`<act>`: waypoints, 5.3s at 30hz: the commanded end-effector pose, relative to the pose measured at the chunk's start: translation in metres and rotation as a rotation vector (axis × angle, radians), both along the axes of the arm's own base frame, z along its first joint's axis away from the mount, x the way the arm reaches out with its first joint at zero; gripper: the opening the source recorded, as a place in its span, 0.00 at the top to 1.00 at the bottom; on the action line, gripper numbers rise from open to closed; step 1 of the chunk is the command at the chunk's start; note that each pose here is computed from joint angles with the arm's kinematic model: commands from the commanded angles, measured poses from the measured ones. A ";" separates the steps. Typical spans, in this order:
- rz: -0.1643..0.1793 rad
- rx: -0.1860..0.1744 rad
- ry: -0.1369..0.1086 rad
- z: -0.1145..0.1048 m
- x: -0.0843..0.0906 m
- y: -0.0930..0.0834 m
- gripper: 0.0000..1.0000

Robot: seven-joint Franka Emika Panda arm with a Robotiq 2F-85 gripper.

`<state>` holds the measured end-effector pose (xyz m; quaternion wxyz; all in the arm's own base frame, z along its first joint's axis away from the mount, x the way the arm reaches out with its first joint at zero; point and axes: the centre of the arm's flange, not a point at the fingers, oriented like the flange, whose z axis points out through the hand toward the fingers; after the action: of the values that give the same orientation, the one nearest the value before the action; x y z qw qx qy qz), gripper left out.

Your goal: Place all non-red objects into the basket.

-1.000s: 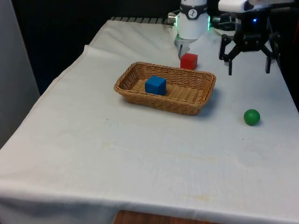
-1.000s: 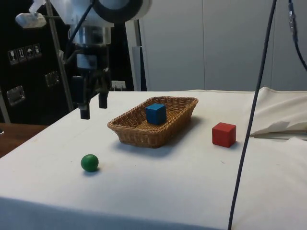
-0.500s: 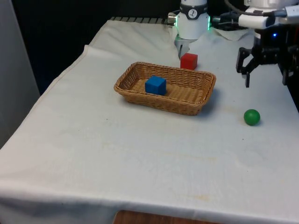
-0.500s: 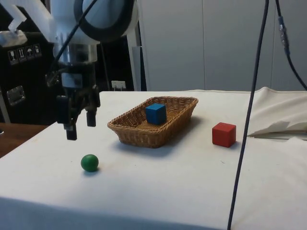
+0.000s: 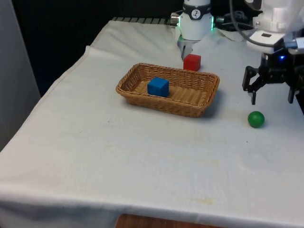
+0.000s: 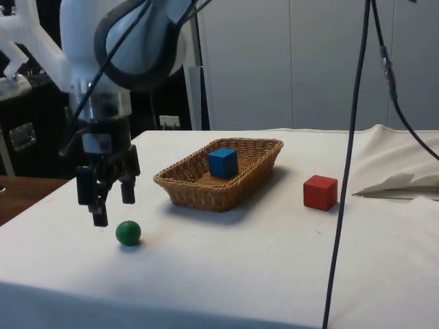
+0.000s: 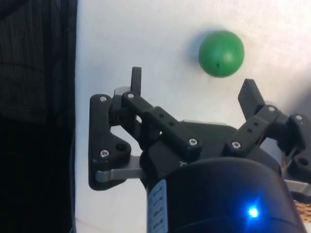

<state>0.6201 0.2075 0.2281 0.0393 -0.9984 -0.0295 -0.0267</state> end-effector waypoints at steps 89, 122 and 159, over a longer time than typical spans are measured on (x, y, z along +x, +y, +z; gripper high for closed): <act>0.004 -0.046 0.028 0.049 -0.011 -0.069 1.00; 0.016 -0.050 -0.024 0.065 -0.058 -0.154 1.00; 0.011 -0.096 -0.060 -0.005 -0.095 -0.208 1.00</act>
<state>0.5257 -0.0028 0.2199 -0.0157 -0.9979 -0.0364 -0.0504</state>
